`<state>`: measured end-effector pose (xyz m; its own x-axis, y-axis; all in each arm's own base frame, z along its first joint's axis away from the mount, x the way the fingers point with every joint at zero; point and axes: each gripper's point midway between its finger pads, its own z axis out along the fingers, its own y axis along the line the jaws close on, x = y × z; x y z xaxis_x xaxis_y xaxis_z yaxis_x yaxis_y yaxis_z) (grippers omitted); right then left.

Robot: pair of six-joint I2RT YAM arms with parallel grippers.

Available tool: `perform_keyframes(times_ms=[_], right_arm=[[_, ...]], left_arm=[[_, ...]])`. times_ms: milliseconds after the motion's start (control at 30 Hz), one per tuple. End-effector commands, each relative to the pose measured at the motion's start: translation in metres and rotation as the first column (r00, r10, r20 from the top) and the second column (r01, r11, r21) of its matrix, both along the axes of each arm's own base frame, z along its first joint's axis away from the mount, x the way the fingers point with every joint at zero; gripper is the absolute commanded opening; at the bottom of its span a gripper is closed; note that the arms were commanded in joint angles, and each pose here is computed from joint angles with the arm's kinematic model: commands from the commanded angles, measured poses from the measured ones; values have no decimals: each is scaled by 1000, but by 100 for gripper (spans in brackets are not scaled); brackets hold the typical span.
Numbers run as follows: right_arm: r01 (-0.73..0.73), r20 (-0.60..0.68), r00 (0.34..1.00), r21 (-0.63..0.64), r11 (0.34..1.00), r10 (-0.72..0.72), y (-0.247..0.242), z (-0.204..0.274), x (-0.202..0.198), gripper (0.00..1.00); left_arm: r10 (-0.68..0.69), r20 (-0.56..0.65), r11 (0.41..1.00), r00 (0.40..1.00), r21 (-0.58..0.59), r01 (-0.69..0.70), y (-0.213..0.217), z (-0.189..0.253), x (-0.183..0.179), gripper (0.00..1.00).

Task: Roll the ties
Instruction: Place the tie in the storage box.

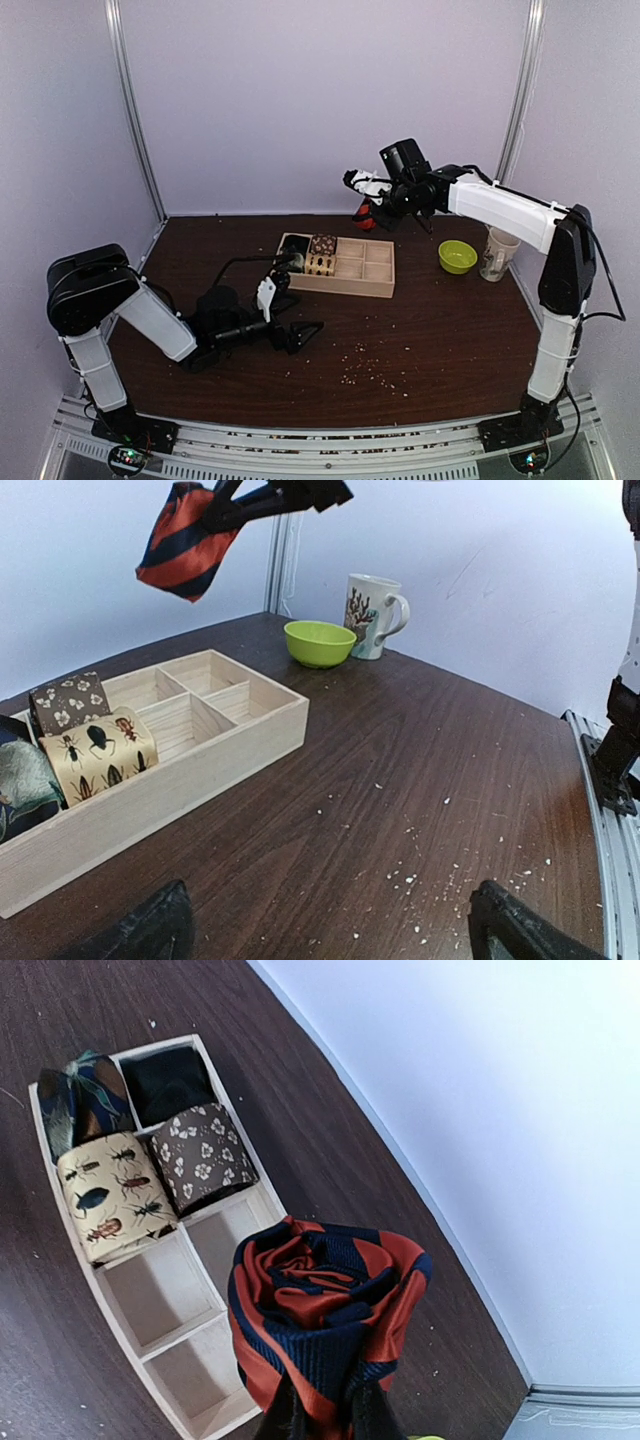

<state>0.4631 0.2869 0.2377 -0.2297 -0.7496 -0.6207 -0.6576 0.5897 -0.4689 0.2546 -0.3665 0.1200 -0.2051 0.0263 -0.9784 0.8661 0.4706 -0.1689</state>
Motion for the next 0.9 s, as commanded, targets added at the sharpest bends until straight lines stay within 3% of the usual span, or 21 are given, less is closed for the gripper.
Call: perform_keyframes(times_ms=[0, 133, 533, 867], right_arm=[[-46, 114, 992, -134, 990, 61, 3, 4, 19, 0], [-119, 69, 988, -227, 966, 138, 12, -31, 28, 0], [-310, -50, 950, -267, 913, 308, 47, -81, 39, 0], [-400, -189, 916, -361, 843, 354, 42, -120, 33, 0]], left_arm=[[-21, 17, 997, 1000, -75, 23, -1, 13, -2, 98], [-15, 17, 996, 1000, -92, 16, 2, 15, -4, 98], [7, 23, 996, 1000, -92, -5, 10, 17, -5, 98], [11, 32, 995, 999, -97, -8, 10, 20, -4, 98]])
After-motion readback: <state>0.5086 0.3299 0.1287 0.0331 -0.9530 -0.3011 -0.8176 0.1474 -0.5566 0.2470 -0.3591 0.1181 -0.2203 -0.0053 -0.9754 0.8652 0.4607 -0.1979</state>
